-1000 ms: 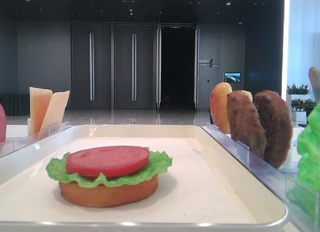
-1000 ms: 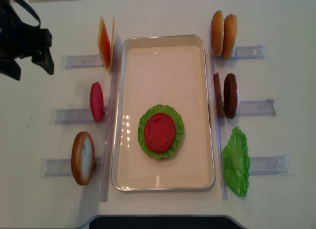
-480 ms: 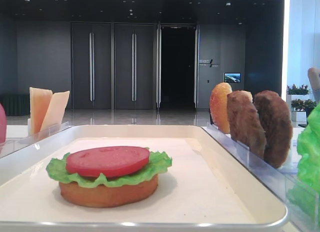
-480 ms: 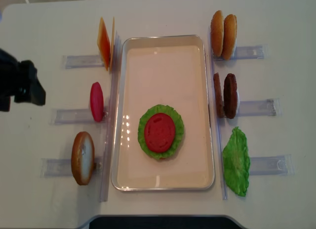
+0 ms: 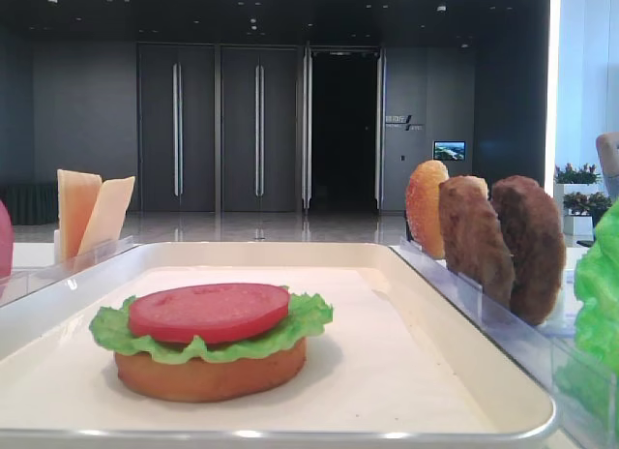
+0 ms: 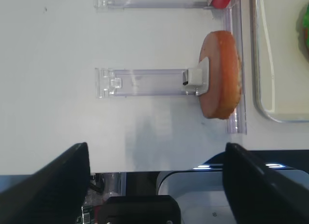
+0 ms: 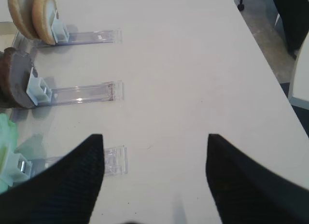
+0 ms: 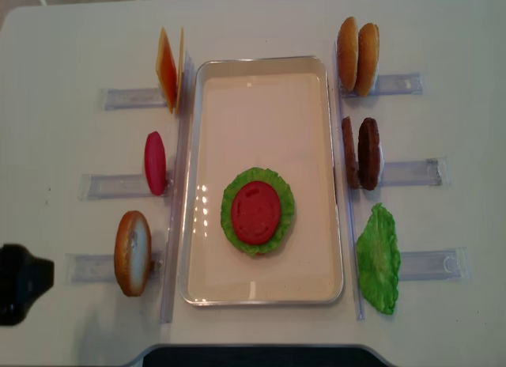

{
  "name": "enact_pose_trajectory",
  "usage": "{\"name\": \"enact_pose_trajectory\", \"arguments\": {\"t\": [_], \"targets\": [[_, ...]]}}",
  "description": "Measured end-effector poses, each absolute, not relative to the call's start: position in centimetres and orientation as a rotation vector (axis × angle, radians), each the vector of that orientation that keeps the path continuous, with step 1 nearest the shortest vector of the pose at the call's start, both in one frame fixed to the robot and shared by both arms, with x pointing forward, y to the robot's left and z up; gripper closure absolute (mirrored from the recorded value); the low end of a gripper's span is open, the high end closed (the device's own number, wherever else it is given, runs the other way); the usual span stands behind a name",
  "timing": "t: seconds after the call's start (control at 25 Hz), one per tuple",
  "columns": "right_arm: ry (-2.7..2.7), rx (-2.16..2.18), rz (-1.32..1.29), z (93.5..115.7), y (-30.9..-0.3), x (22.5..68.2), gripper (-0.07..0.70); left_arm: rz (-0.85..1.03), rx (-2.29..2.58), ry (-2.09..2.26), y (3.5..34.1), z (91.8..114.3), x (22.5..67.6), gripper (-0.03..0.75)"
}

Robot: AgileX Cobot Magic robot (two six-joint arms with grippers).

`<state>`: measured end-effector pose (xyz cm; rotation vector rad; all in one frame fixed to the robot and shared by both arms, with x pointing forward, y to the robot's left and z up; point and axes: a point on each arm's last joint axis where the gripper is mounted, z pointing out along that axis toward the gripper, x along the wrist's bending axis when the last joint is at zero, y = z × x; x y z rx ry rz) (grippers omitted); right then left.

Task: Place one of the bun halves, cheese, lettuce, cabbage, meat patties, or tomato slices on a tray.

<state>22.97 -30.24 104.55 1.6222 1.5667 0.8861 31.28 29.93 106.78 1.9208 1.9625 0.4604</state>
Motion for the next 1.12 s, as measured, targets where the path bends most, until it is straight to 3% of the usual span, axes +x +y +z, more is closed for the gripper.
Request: {"name": "enact_pose_trajectory", "arguments": {"t": [0.24,0.64,1.12], "targets": [[1.567,1.622,0.886,104.6,-30.2,23.0,0.167,0.569,1.857,1.881,30.1,104.3,27.3,0.058],[1.567,1.622,0.886,104.6,-30.2,23.0,0.167,0.833,1.652,1.637,30.2,104.5,22.7,0.144],[1.567,1.622,0.886,104.6,-30.2,23.0,0.167,0.897,1.627,1.567,30.2,104.0,23.2,0.16]]}}
